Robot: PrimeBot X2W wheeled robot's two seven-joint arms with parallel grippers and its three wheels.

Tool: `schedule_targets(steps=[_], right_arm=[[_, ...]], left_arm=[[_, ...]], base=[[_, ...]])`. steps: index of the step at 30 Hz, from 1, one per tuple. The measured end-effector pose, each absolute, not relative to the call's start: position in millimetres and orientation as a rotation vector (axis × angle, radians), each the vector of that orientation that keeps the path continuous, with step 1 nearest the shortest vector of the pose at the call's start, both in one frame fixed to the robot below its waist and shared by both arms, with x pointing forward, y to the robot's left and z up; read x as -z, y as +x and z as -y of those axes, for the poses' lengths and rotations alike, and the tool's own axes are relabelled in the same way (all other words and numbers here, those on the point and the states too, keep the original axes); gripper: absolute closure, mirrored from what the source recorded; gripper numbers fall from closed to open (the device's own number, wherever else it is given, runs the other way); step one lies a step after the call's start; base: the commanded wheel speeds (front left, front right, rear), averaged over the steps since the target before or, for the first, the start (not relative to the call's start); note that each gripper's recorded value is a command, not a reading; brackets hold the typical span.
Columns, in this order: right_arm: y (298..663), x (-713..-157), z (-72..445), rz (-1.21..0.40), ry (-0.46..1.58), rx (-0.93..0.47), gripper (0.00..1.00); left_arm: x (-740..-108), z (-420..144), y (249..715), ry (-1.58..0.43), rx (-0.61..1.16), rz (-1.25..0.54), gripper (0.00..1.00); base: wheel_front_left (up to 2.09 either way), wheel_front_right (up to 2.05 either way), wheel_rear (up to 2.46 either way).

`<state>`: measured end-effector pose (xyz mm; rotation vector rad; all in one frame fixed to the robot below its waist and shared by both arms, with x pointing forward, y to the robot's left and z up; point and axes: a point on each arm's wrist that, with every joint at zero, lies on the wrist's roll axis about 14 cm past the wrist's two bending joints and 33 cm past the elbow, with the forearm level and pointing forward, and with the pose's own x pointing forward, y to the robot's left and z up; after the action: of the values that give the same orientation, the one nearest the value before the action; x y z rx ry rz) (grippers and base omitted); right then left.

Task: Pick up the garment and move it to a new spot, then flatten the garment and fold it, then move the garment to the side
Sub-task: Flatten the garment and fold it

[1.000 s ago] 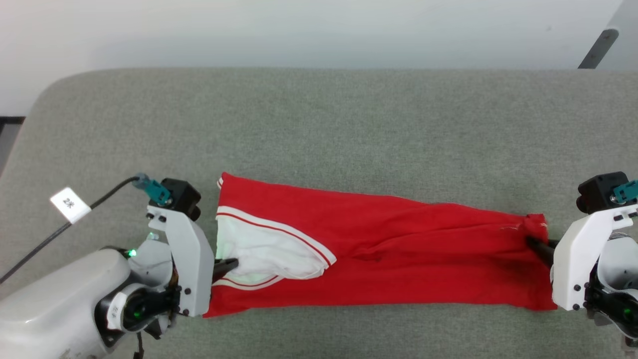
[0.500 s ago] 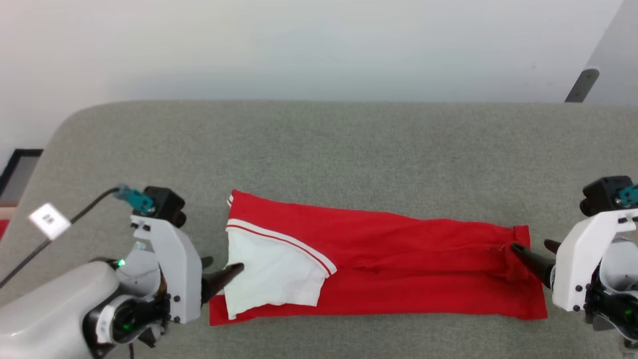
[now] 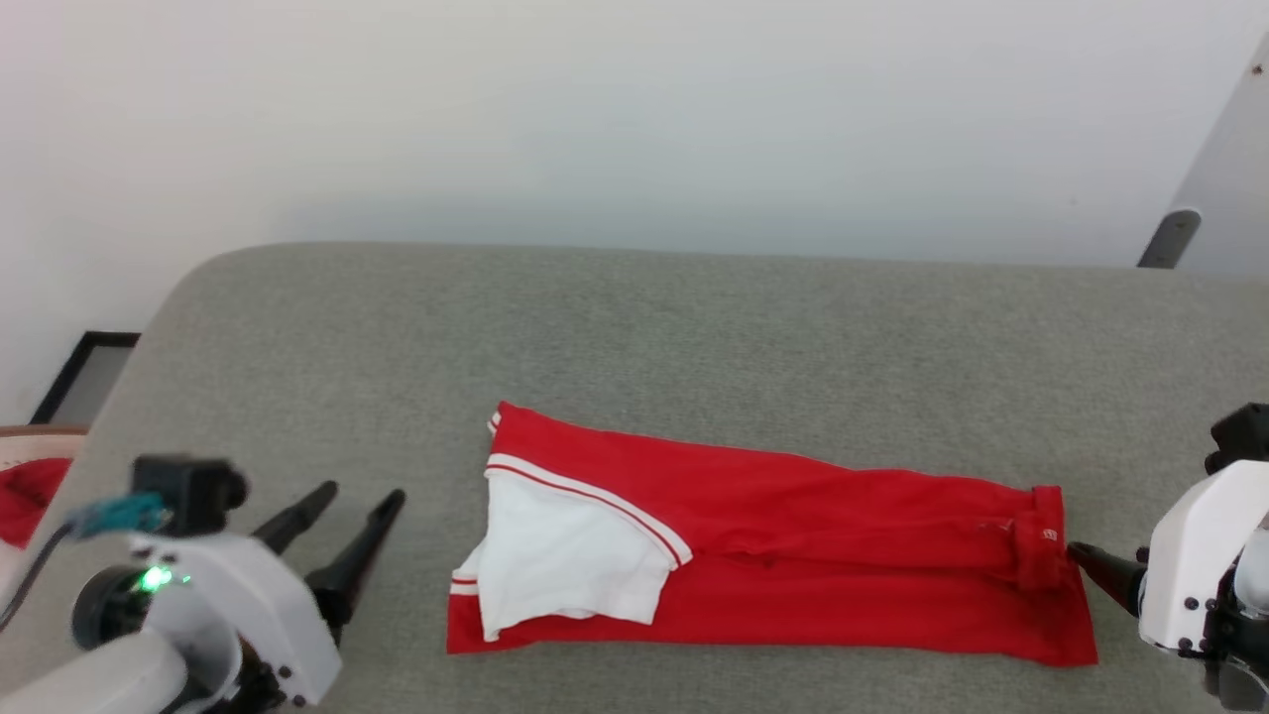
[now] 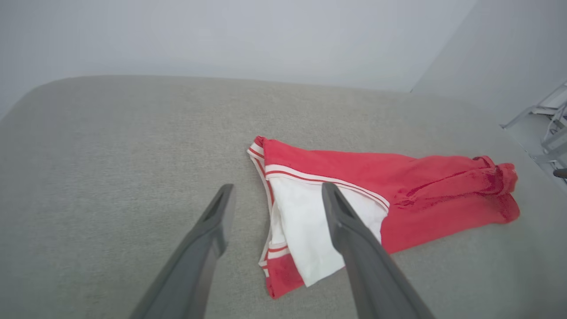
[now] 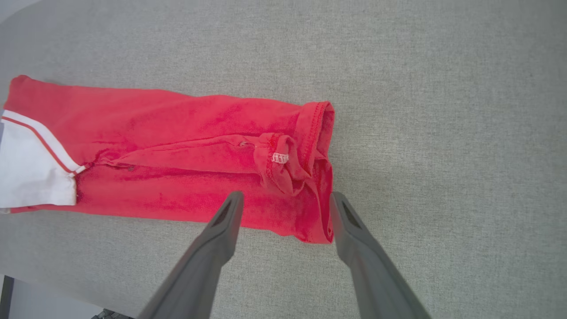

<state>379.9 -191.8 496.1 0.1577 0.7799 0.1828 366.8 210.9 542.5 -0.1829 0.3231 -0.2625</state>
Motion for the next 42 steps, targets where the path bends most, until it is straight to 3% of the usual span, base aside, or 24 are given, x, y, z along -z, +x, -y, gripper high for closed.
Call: schedule_targets(steps=[17, 39, 40, 42], right_arm=[[404, -475, 208, -0.931, 0.126, -0.095, 0.0], [420, -392, 189, -1.213, 0.098, -0.114, 0.0], [421, -390, 189, -1.22, 0.092, -0.118, 0.11], [422, -387, 185, -1.231, 0.079, -0.141, 1.0]], left_arm=[[-559, -284, 324, -0.236, -0.06, 0.002, 0.0], [-531, -312, 297, -0.257, -0.225, 0.078, 0.0], [-530, -313, 297, -0.255, -0.228, 0.08, 0.0], [-530, -314, 297, -0.262, -0.237, 0.091, 0.0]], base=[[0.0, 0.0, 0.0], [0.0, 0.0, 0.0], [0.0, 0.0, 0.0], [0.0, 0.0, 0.0]])
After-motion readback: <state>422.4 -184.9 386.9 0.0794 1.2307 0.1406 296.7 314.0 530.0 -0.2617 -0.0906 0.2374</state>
